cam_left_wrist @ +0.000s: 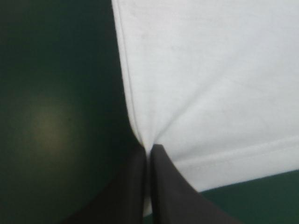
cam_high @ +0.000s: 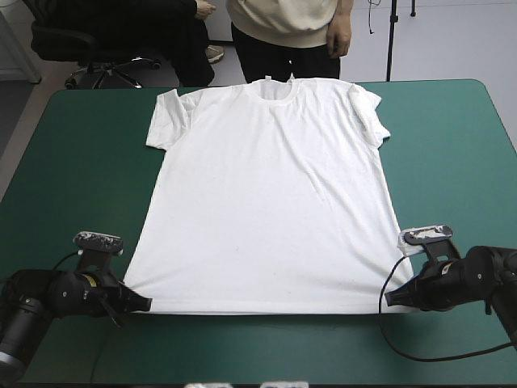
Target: Fold the cloth
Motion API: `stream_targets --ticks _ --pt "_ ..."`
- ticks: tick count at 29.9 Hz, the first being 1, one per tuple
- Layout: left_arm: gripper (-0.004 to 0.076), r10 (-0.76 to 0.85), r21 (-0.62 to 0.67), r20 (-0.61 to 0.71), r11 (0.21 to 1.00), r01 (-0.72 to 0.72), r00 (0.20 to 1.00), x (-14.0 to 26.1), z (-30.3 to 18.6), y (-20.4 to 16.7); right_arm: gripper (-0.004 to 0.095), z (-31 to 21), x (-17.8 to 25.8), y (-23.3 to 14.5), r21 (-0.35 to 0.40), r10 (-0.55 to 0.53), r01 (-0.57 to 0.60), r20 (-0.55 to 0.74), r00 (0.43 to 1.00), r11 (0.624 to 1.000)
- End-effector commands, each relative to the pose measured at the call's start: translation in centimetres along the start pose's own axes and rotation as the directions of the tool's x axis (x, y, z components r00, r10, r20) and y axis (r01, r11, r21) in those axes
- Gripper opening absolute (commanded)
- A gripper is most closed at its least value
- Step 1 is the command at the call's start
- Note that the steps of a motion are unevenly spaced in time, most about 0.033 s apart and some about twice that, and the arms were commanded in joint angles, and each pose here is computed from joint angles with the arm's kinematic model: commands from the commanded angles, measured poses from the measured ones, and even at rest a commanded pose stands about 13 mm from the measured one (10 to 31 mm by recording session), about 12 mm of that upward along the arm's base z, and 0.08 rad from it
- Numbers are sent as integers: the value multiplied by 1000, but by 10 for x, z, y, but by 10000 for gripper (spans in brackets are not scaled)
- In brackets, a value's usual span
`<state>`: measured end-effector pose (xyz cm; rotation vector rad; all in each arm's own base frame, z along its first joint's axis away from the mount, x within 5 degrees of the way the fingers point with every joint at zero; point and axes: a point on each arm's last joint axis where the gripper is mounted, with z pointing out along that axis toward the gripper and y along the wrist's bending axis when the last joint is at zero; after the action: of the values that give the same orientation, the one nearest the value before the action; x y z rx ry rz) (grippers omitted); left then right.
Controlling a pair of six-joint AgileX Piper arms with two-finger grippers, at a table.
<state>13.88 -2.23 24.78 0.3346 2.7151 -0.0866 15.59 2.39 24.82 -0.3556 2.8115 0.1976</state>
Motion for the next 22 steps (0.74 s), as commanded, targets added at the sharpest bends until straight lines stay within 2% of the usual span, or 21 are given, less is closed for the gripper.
stream_targets --ticks 1,7,9,11,15,17,19,22 --pt "-17 -24 20 23 1000 23 999 3 1 -2 4 0 0 1 -1 1 -1 39 999 1000" --pt "-15 -20 29 2 999 20 1000 7 4 -3 11 4 1 2 -22 -38 39 29 999 999" --pt "15 -4 34 5 999 4 1000 6 4 -4 60 4 1 2 -26 -44 45 31 999 999" --pt "92 -5 41 7 999 5 1000 6 4 -4 146 4 1 3 -31 -44 45 35 998 999" --pt "318 -25 61 41 998 22 999 3 4 -6 402 4 -1 5 -49 -26 28 57 998 998" --pt "406 -39 67 84 997 34 996 -1 4 -6 463 2 -4 5 -55 -18 22 75 997 998" --pt "447 -59 63 172 997 49 983 -11 0 -5 485 -5 -12 5 -44 -25 31 115 993 999" --pt "448 -127 32 325 992 123 937 -35 -9 1 484 -26 -31 2 13 -60 59 221 973 998"
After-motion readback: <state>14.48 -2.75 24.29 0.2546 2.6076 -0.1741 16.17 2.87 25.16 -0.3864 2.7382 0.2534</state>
